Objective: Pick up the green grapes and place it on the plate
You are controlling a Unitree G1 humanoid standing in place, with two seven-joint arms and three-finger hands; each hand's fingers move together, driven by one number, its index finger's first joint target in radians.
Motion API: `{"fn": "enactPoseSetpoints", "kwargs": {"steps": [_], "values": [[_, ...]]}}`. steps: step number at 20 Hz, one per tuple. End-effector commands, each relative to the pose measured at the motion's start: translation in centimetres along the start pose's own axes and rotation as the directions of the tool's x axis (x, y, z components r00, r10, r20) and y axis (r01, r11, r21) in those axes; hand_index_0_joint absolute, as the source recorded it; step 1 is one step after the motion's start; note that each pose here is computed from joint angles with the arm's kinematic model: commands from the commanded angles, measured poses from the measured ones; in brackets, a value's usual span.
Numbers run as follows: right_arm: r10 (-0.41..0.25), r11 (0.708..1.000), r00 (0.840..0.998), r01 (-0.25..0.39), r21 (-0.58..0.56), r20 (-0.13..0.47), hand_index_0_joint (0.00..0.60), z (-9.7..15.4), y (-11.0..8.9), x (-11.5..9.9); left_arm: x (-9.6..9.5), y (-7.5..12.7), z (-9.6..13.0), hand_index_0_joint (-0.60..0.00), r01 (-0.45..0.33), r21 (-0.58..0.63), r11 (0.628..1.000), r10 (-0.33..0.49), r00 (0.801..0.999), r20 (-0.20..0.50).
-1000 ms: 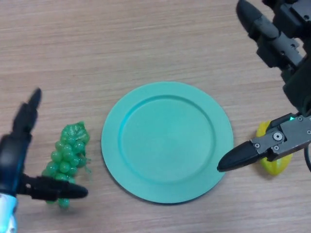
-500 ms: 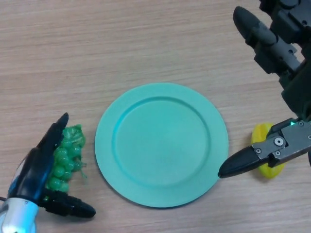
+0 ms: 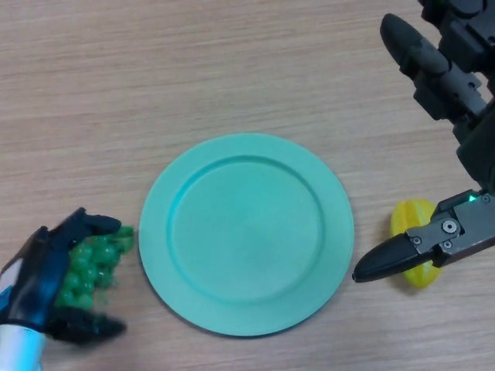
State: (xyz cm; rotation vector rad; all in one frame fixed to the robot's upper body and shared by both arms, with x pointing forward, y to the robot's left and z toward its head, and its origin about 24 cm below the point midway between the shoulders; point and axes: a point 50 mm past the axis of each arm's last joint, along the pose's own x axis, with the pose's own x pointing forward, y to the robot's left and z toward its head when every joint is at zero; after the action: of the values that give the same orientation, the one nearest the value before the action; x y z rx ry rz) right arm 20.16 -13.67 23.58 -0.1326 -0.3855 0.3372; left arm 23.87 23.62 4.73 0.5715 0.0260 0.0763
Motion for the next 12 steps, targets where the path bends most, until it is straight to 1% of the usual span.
{"fn": "enactPoseSetpoints", "kwargs": {"steps": [1,4,6,7,9,10,11,12], "values": [[-0.018,1.000,0.968,0.020,-0.008,0.248,0.000,3.3,-0.3,-0.6,-0.1,3.7,2.2,-0.600,-0.149,-0.082,0.985,0.157,0.982,0.105],[-0.017,1.000,0.968,0.020,-0.006,0.249,0.000,3.3,-0.2,-0.6,-0.5,4.4,3.0,-0.600,-0.151,-0.121,0.981,0.165,0.978,0.123],[-0.020,1.000,0.968,0.022,-0.006,0.252,0.000,3.3,-0.2,-0.7,-0.9,5.2,3.9,-0.600,-0.180,-0.131,0.975,0.199,0.968,0.153],[-0.020,1.000,0.967,0.022,-0.005,0.252,0.000,3.3,-0.2,-0.7,-1.1,5.4,4.4,-0.600,-0.182,-0.136,0.974,0.202,0.966,0.161],[-0.019,1.000,0.968,0.021,-0.003,0.252,0.000,3.3,-0.2,-0.8,-1.7,6.2,5.7,-0.600,-0.180,-0.171,0.969,0.212,0.959,0.190],[-0.019,1.000,0.967,0.020,-0.002,0.252,0.000,3.4,-0.2,-0.8,-2.1,6.7,6.7,-0.600,-0.180,-0.202,0.963,0.222,0.952,0.212],[-0.019,1.000,0.967,0.021,-0.003,0.253,0.000,3.4,-0.2,-0.8,-2.3,6.9,7.4,-0.600,-0.179,-0.206,0.962,0.225,0.947,0.229],[-0.020,1.000,0.966,0.021,-0.003,0.256,0.000,3.5,-0.2,-0.8,-2.8,6.9,8.5,-0.600,-0.155,-0.209,0.965,0.207,0.944,0.257]]}}
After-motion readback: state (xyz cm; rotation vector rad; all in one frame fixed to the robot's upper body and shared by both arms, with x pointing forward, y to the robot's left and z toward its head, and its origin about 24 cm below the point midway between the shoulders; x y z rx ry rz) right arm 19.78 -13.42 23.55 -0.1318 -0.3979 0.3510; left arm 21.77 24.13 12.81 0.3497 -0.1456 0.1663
